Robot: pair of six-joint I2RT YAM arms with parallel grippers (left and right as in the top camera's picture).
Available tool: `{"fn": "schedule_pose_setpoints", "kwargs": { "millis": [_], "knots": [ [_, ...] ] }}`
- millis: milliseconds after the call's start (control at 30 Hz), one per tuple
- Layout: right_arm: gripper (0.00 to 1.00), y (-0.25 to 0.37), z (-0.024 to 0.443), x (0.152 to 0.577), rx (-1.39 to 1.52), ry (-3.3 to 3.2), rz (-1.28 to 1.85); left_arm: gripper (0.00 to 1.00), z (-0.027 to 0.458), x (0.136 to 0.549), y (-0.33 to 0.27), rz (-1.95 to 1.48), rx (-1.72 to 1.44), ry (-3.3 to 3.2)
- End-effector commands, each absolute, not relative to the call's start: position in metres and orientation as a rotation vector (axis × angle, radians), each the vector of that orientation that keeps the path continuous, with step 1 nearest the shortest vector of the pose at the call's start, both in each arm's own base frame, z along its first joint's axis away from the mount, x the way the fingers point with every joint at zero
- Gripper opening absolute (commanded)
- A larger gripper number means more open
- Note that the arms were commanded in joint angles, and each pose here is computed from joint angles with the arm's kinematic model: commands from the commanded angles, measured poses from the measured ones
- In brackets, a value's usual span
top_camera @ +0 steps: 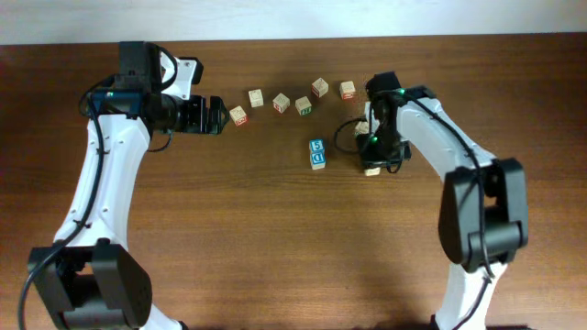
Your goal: Rotate 4 blocks
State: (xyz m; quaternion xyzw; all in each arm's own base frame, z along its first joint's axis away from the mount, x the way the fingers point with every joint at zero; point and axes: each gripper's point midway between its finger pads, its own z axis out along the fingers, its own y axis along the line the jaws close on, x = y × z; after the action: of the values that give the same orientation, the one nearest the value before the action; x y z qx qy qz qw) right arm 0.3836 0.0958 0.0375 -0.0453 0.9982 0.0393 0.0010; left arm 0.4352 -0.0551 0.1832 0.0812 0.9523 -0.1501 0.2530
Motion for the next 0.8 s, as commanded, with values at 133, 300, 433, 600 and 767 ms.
{"fn": "schedule_pose_setpoints", "kwargs": {
  "millis": [133, 300, 433, 600, 767],
  "knots": [
    [0.15, 0.133, 0.047, 0.323, -0.107, 3.149, 0.153, 0.99, 0.189, 0.438, -0.056, -0.424, 0.231, 2.57],
    [0.21, 0.128, 0.017, 0.325, -0.045, 3.093, 0.095, 0.99, 0.189, 0.438, -0.056, -0.424, 0.231, 2.57],
    [0.42, 0.135, 0.034, 0.34, -0.075, 3.06, 0.124, 0.99, 0.189, 0.438, -0.058, -0.425, 0.236, 2.569],
    [0.66, 0.195, 0.097, 0.422, -0.176, 2.729, 0.341, 0.99, 0.19, 0.439, -0.058, -0.424, 0.237, 2.566],
    [0.7, 0.219, 0.034, 0.425, -0.198, 2.792, 0.279, 0.99, 0.192, 0.442, -0.058, -0.42, 0.239, 2.55]
  ]
}}
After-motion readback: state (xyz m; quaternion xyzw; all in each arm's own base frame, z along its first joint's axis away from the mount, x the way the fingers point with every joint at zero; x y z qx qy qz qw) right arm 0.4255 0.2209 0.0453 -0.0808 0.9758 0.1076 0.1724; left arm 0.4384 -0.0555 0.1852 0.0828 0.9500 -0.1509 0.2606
